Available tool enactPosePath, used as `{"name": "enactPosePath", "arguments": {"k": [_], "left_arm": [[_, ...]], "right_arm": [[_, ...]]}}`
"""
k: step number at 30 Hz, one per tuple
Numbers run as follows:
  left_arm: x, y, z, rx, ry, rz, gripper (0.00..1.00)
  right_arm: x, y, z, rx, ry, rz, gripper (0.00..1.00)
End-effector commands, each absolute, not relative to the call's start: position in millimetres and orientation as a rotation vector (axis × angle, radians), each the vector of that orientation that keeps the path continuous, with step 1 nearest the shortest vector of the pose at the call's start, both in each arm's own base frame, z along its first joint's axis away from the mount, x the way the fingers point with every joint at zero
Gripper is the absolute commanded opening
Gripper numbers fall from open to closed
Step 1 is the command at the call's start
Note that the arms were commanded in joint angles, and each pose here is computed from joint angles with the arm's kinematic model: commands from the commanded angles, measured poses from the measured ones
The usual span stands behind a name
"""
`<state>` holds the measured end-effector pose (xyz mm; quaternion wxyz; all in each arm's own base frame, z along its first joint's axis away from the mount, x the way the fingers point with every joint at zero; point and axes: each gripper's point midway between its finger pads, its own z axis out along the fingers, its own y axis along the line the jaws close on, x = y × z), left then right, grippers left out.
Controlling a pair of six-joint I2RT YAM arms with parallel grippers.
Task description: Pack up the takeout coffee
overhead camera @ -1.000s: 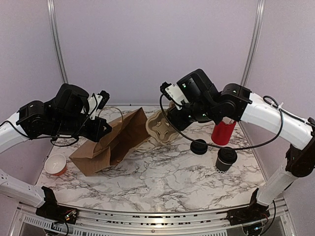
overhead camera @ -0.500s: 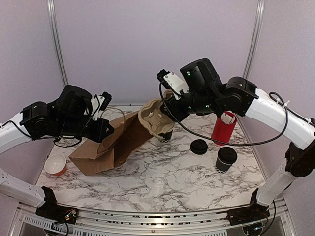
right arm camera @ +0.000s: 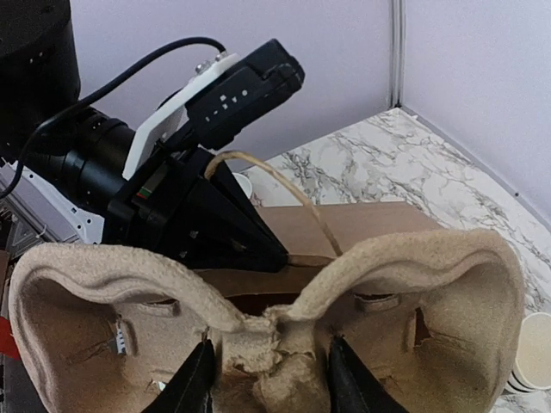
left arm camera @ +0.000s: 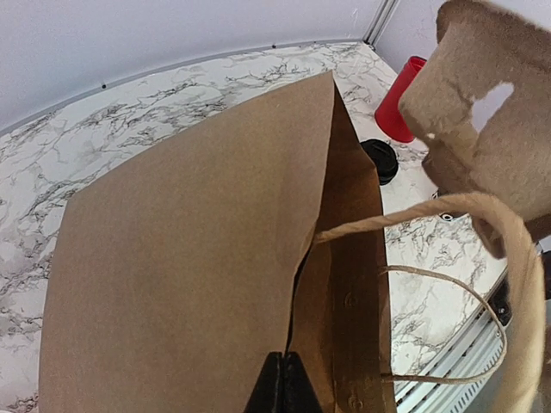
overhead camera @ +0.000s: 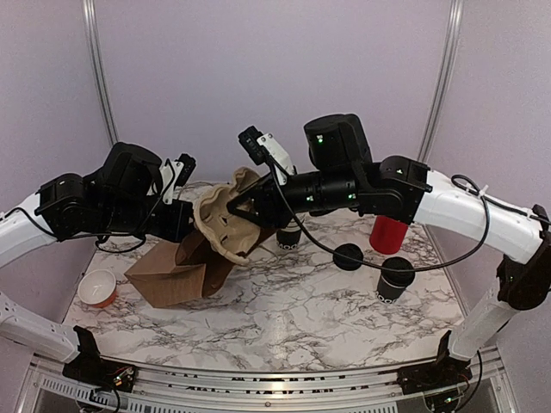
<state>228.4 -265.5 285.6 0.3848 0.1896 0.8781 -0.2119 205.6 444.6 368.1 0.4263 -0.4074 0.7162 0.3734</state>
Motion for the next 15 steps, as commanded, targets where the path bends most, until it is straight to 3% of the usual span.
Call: {"name": "enactPosePath", "arguments": {"k": [1, 15], "left_arm": [[229, -266, 312, 0.453, 2.180, -0.583, 0.00], [213, -264, 337, 0.521, 2.114, -0.669, 0.00]], "right_arm": [[183, 456, 396, -1.049, 1.651, 1.177, 0.42], [194, 456, 356, -1.068, 1.647, 1.389, 0.42]]}}
